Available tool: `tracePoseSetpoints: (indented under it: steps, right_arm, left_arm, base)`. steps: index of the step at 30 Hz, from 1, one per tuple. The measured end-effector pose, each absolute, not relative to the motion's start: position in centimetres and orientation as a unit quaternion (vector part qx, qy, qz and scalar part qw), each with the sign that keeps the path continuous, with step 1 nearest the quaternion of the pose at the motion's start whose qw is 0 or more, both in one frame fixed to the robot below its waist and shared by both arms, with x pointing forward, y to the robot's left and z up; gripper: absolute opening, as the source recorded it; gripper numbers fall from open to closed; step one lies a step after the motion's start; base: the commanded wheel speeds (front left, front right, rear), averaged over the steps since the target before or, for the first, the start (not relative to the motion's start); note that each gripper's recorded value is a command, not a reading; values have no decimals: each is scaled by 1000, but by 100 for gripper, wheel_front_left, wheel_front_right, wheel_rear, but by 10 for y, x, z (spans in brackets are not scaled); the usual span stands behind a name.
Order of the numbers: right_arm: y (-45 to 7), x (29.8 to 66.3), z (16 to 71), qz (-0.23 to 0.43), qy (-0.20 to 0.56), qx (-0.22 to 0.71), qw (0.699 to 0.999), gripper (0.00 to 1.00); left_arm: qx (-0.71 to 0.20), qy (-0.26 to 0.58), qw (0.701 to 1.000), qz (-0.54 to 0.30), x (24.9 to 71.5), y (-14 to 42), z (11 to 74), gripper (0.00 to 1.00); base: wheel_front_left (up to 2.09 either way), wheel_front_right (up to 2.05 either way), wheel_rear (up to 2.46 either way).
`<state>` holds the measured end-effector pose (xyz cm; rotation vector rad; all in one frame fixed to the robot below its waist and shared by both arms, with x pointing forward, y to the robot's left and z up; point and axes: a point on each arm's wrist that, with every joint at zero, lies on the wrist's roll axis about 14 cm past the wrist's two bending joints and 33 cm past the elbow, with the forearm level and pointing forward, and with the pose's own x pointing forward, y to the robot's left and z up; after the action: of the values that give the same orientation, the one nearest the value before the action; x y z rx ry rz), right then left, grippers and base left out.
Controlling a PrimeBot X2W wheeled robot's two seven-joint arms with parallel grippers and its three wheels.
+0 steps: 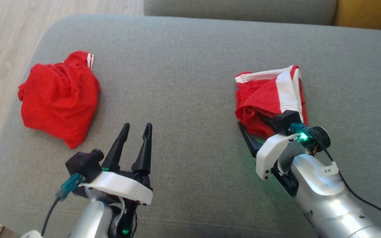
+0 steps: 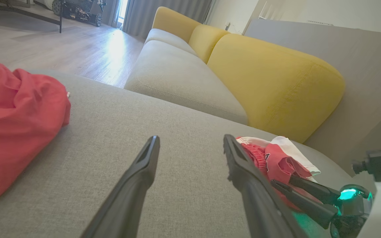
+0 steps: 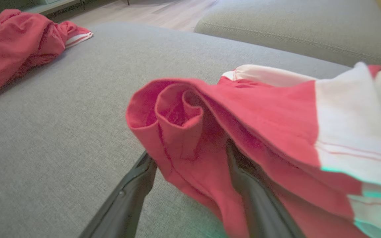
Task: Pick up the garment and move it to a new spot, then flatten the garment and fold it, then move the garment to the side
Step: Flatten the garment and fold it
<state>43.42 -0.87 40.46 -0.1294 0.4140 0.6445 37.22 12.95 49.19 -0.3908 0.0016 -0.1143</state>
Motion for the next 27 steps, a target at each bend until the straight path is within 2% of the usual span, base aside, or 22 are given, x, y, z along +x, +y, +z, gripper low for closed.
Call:
tracePoseSetpoints:
  steps: [5,13,20,27]
  right_arm:
    - [-17,435,428,300,176,-44,936,100]
    - [-66,425,444,246,155,-22,956,100]
    - [-114,425,480,174,88,8,981,100]
    - [-152,410,490,98,42,27,994,100]
  left_arm:
    - [-190,-16,980,-56,372,131,503,100]
    - [-190,-34,979,-65,368,127,515,100]
    - [-193,-53,976,-82,373,117,529,100]
    - [-196,-59,974,-93,379,109,534,100]
  base:
    - [0,0,0]
    - [0,0,0]
    - [0,0,0]
    - [0,0,0]
